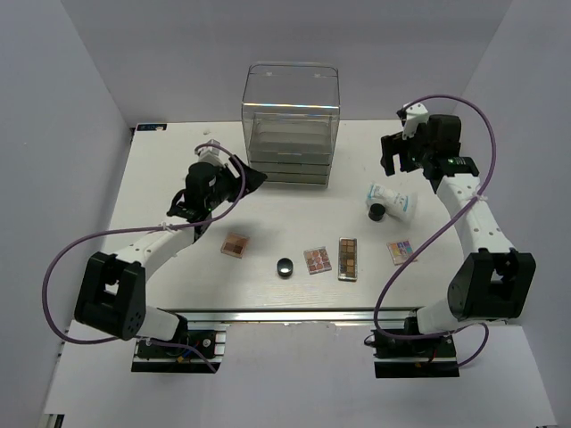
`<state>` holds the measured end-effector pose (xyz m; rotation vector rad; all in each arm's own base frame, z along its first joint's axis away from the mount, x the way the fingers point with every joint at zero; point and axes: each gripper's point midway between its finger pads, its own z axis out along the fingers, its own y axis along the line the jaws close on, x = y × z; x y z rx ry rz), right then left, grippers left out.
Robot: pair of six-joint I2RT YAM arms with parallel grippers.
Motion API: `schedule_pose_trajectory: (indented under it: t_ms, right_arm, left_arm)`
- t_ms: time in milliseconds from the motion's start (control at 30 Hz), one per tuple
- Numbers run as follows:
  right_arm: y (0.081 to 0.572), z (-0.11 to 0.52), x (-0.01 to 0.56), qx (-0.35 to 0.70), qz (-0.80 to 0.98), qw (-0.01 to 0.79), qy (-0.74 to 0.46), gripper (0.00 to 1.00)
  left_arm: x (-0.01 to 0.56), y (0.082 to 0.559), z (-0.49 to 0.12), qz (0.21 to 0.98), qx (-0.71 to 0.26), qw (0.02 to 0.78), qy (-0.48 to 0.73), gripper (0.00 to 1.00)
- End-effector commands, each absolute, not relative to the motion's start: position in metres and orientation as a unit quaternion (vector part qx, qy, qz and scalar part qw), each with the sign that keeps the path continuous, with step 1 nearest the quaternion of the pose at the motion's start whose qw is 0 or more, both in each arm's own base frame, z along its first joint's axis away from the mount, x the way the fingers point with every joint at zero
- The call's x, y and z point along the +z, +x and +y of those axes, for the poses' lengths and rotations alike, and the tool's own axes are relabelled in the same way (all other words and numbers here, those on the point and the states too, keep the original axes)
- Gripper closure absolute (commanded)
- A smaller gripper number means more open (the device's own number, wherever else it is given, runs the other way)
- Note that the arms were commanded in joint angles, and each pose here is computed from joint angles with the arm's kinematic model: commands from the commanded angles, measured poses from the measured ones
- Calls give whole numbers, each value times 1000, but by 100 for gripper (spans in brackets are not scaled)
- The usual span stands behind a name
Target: Organize the makeup
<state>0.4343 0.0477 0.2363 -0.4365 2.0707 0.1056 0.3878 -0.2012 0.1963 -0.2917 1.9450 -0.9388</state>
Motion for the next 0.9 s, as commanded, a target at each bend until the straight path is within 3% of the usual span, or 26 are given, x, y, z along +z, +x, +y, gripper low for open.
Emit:
schedule_pose_trajectory:
  t_ms: [0,67,167,267,433,567,600,700,733,767,800,867]
  right_arm:
    - [412,70,256,75,805,513,-287,11]
    - [399,80,259,81,780,519,-340,11]
    - [385,93,256,90,761,521,-377,11]
    - [376,98,249,101,762,508,-389,11]
    - [356,119,235,172,749,496,-405,11]
    - [345,137,239,225,718,515,-411,36]
    - [344,143,245,243,707,524,-408,47]
    - [348,147,250,261,709,532,-382,57]
    - [353,147,252,270,718,533,-357,68]
    - [359,144,256,266,724,538,-340,71]
    - [362,144,259,271,727,540,-327,71]
    - [372,140,266,267,732,553,-296,53]
  left_arm:
    - [207,389,-224,776,-414,465,-103,21]
    - [203,392,-233,775,-427,453,-108,46]
    - [201,396,-252,769,-450,441,-106,72]
    - [199,402,-261,761,-465,436,-116,84]
    - [212,418,-276,720,-507,456,-131,85]
    - [218,432,-291,692,-532,466,-142,85]
    - [217,435,-296,684,-539,470,-143,85]
    - [218,445,-301,669,-546,477,-161,75]
    - [218,448,-301,667,-546,479,-166,68]
    - [223,454,-302,662,-546,484,-171,63]
    - [222,456,-302,662,-545,484,-176,58]
    - [219,464,-301,661,-539,486,-190,49]
